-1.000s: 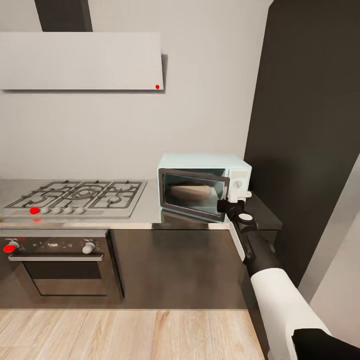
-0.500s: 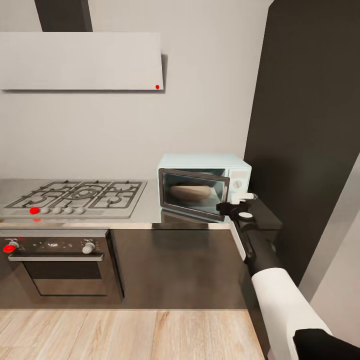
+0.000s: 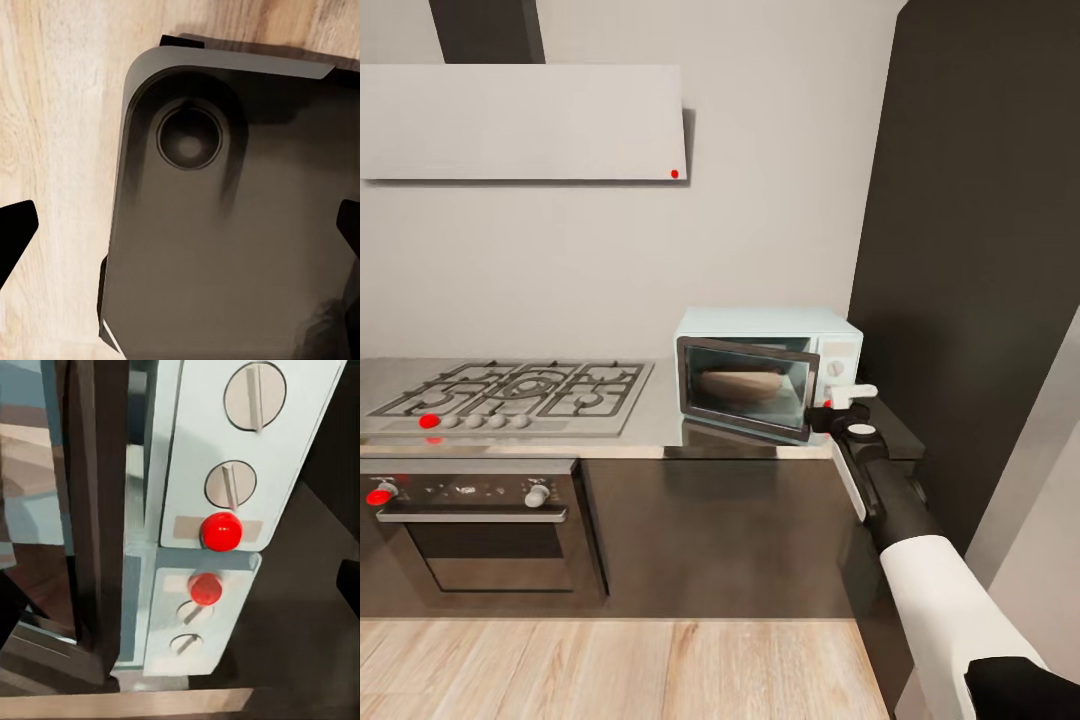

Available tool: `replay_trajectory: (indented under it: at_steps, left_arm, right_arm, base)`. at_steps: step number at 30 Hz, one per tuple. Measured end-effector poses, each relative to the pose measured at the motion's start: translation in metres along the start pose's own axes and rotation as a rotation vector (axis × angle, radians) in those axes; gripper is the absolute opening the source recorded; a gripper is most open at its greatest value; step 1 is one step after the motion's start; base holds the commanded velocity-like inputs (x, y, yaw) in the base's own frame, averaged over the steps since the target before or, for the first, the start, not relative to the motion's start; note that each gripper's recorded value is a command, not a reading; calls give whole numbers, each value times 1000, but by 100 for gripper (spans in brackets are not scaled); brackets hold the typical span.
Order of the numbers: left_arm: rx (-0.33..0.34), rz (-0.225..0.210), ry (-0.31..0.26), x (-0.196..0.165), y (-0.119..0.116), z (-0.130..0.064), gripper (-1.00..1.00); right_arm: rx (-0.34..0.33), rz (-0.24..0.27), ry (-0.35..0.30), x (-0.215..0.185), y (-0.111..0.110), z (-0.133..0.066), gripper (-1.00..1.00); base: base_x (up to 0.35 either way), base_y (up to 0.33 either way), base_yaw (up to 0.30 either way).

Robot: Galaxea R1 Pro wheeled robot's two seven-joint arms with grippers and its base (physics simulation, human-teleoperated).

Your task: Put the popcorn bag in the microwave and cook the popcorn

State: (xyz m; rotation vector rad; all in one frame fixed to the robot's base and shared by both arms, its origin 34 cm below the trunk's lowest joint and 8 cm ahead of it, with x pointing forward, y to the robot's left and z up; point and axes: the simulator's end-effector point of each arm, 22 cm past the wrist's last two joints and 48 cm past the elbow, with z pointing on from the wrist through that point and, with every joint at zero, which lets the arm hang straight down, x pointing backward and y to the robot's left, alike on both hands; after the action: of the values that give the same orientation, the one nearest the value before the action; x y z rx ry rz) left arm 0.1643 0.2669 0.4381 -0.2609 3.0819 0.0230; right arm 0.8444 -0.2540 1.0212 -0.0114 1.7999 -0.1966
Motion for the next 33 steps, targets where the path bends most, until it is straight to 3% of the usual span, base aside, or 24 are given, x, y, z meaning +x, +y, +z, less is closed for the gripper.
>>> replay_trajectory:
  at_steps: [4, 10, 15, 18, 26, 29, 33]
  left_arm:
    - [0, 1, 0, 0, 0, 0, 100]
    - [0, 1, -2, -1, 0, 0, 100]
    - [0, 1, -2, -1, 0, 0, 100]
    - [0, 1, -2, -1, 0, 0, 100]
    - [0, 1, -2, -1, 0, 0, 100]
    - [-1, -1, -3, -1, 1, 0, 100]
    - [-1, -2, -5, -2, 1, 0, 100]
  right_arm:
    - [29, 40, -15, -8, -17, -2, 100]
    - [35, 46, -16, -9, -21, -2, 100]
    - [86, 99, -3, -2, -54, 0, 100]
    - [109, 102, -3, 0, -71, 1, 100]
    - [117, 105, -3, 0, -76, 1, 100]
    - [108, 78, 2, 0, -78, 1, 100]
    - [96, 77, -11, -6, -63, -1, 100]
  base:
    - [0, 0, 0]
    - [0, 0, 0]
    - [0, 0, 0]
    - [0, 0, 0]
    - [0, 0, 0]
    - [0, 0, 0]
    - [72, 0, 0]
